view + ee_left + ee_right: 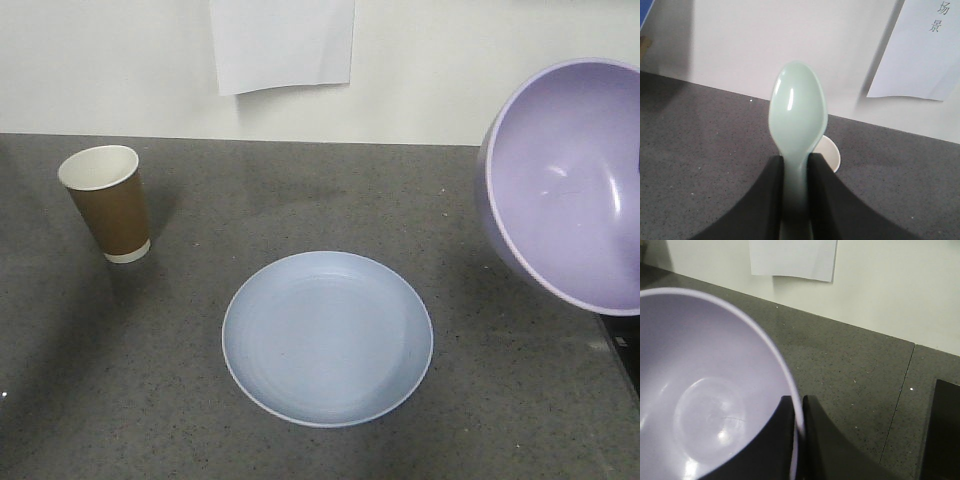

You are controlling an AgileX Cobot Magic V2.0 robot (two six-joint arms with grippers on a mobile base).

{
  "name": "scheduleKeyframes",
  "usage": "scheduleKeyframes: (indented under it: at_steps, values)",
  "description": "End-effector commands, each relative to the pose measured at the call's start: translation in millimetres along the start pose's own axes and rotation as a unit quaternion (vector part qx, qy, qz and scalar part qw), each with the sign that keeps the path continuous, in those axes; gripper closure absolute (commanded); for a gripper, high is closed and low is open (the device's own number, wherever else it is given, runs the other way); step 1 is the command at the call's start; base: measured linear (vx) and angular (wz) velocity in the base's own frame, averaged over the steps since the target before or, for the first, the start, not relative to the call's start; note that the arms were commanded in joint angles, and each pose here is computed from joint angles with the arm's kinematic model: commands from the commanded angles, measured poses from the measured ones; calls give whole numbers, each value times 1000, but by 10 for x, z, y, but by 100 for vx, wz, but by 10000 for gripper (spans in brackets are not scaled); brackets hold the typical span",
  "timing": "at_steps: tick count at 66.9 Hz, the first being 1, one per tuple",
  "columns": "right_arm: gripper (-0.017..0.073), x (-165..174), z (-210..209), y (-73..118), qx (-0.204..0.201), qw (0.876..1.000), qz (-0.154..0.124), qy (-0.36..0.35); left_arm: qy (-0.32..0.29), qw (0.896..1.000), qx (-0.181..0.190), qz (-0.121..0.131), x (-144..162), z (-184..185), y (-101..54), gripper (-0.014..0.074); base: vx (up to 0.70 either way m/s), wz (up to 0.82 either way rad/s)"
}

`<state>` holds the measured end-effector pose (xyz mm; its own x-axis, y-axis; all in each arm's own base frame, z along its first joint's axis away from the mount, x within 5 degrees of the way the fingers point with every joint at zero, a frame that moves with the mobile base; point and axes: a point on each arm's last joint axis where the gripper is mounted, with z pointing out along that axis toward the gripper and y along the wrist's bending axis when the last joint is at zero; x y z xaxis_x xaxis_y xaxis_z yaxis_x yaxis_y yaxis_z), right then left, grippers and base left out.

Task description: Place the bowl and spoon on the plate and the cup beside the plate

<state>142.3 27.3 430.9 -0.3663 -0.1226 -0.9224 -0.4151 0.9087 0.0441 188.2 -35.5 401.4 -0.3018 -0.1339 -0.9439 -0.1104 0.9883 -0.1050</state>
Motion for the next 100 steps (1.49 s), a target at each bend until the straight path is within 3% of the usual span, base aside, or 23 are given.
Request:
scheduleKeyframes:
  at_steps: [1, 100]
  values:
    - [564, -121, -60, 4, 10, 999, 2, -45, -34, 999, 19, 6, -112, -65, -23, 600, 0, 0]
    - [564, -121, -60, 4, 10, 999, 2, -45, -34, 999, 19, 6, -112, -65, -23, 600, 0, 0]
